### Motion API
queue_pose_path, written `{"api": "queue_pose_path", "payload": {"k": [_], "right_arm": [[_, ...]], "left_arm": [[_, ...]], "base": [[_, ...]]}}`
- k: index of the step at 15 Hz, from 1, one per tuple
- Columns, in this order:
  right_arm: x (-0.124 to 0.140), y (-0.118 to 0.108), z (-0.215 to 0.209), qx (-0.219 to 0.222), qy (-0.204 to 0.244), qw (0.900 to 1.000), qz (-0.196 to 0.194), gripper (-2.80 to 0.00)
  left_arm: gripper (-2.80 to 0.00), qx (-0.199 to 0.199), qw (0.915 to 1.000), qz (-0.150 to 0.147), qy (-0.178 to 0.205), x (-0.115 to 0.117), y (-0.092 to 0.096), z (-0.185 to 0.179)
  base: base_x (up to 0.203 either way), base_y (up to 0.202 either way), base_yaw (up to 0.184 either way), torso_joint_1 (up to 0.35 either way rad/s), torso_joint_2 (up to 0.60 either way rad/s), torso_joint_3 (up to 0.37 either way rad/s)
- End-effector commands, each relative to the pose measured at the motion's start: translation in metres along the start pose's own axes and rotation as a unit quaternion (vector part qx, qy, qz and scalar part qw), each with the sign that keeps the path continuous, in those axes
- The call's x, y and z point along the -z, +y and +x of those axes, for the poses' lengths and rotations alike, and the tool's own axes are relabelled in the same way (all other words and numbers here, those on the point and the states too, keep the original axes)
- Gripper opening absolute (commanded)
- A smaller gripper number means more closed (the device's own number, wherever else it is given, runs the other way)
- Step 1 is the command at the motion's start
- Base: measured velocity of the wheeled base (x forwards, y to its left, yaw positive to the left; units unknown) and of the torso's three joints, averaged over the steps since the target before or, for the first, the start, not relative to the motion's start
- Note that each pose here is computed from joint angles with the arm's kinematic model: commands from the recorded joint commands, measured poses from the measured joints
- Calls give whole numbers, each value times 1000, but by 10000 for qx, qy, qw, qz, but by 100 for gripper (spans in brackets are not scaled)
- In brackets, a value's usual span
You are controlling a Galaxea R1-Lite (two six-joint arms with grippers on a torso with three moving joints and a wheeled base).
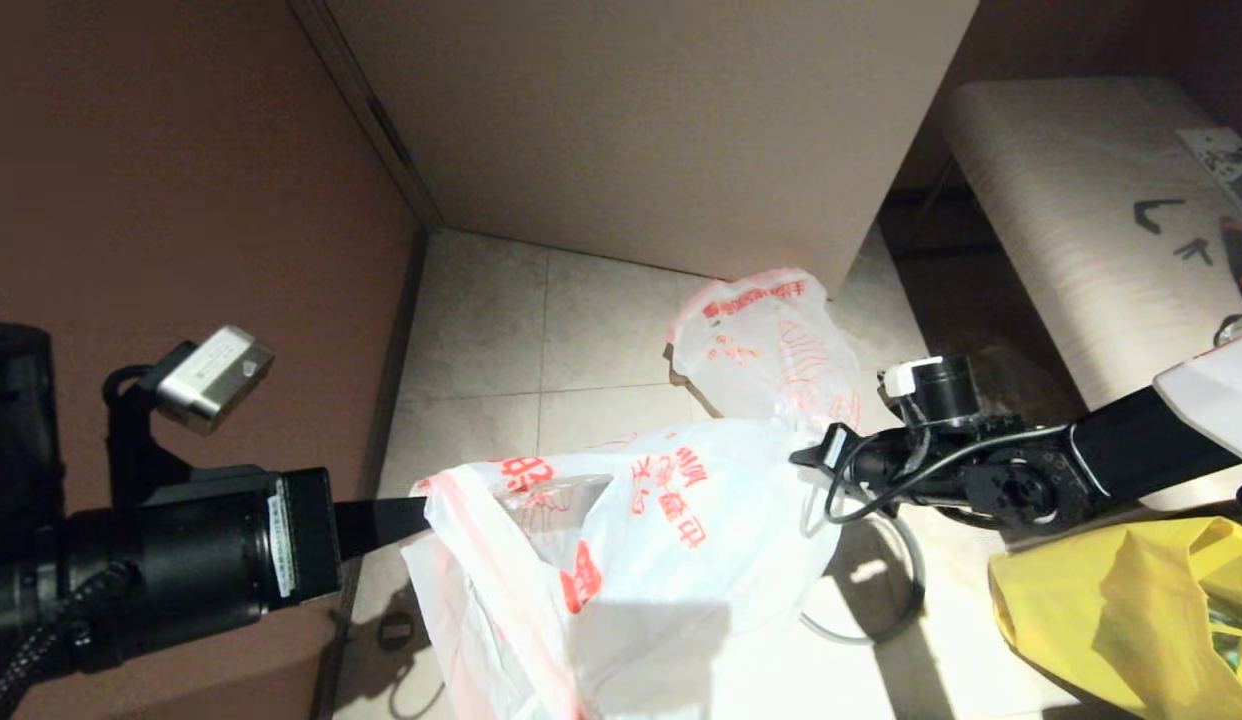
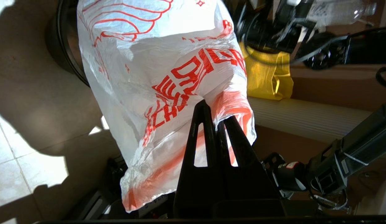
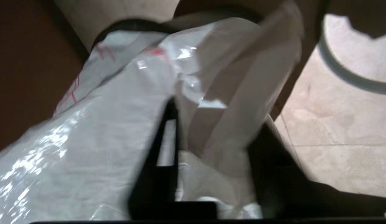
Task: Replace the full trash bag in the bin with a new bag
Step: Put the new garbage bag on the trash can
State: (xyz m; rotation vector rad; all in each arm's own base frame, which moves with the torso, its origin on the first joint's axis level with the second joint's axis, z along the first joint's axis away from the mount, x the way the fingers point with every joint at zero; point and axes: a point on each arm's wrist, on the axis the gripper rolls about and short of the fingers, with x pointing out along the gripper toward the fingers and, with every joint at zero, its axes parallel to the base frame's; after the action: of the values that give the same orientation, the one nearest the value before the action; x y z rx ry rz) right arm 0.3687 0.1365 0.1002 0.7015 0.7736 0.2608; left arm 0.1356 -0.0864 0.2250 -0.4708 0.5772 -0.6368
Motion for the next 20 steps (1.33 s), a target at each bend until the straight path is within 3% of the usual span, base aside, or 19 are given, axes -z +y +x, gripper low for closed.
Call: {"api": "queue_pose_path", "payload": {"k": [1,4,7,13,16,18,20], "right_arm": [[17,15,3,-130,218,9996,-144,-280],[48,29,23,-17,575,9973,-459,-280],[74,16,62,456,691,9908,-1067,-280],[70,34,104,510,85,9807,-1886,-280],[72,27,136,823,-212,9667,-2413,-280],[79,31,144,1023,-401,9546,-2770,-280],[85,32,148,1127,-688,9491,-2859,-280]], "left_arm": [[-280,51,9999,2,-116,0,-1,-8],[-280,-47,9999,-37,-118,3,1,-15],[-280,-176,9997,-91,-104,3,6,-11],[-280,-220,9996,28,-198,-13,13,36],[-280,-406,9985,269,-265,-21,21,71],[-280,-323,9967,452,-584,-33,19,87],[-280,-394,9956,478,-701,-37,18,89]], "base": [[0,0,0,0,0,0],[0,0,0,0,0,0],[0,0,0,0,0,0],[0,0,0,0,0,0],[0,0,0,0,0,0],[0,0,0,0,0,0],[0,0,0,0,0,0]]}}
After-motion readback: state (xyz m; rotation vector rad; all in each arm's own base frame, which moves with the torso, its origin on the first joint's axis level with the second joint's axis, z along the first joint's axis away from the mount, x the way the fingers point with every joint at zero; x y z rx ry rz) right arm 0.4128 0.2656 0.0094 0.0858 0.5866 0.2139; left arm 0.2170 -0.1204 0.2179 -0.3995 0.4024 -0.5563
